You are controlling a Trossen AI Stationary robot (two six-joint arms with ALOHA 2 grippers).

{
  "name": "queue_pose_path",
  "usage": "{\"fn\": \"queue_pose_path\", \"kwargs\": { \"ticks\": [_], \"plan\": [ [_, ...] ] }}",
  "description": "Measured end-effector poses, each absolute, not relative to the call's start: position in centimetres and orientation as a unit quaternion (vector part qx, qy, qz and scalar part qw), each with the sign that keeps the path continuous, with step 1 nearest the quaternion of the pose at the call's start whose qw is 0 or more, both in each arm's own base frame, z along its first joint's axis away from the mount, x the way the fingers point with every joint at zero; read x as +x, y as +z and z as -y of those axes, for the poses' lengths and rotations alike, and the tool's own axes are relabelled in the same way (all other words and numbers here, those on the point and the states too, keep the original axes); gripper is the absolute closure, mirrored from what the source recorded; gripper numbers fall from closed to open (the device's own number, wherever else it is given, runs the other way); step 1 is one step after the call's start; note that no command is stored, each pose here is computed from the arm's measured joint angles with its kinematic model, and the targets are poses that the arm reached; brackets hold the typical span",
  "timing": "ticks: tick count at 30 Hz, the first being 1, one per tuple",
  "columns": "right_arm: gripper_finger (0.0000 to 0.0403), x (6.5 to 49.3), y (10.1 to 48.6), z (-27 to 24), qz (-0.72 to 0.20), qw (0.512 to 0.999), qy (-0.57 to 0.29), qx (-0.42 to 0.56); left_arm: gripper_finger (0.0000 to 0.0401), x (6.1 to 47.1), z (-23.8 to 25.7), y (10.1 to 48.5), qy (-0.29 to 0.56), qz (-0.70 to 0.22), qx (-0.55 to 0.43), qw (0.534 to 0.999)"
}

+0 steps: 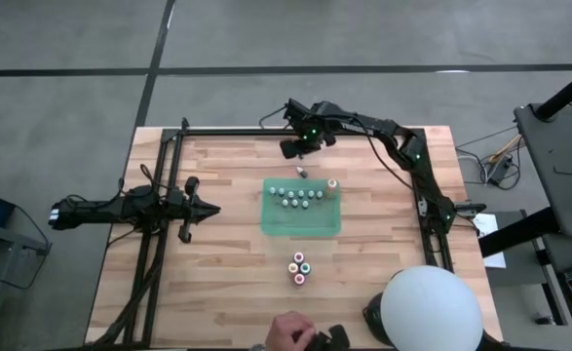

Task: Pick & Place food coloring
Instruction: Put the small violet food coloring bottle into the green container

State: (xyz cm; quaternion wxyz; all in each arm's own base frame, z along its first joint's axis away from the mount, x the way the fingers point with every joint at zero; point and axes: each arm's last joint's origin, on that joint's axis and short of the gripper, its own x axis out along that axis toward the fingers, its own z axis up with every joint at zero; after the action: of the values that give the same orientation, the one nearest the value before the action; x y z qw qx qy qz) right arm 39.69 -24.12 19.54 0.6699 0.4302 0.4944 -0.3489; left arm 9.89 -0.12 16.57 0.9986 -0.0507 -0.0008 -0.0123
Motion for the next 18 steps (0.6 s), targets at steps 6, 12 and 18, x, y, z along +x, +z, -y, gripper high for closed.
{"fn": "queue_pose_path", "kwargs": {
  "ticks": [6, 12, 18],
  "plan": [
    [0.0340, 39.1, 23.3, 23.5, -0.483, 0.720, -0.313, 0.388, 0.0401, 9.9, 0.1, 16.6, -0.012, 0.001, -0.051, 0.999],
    [0.0340, 38.1, 26.2, 21.7, -0.510, 0.756, -0.239, 0.333, 0.0401, 9.9, 0.1, 16.6, -0.012, 0.001, -0.051, 0.999],
    [0.0339, 37.3, 28.1, 19.2, -0.543, 0.782, -0.171, 0.253, 0.0401, 9.9, 0.1, 16.6, -0.012, 0.001, -0.051, 0.999]
  ]
}}
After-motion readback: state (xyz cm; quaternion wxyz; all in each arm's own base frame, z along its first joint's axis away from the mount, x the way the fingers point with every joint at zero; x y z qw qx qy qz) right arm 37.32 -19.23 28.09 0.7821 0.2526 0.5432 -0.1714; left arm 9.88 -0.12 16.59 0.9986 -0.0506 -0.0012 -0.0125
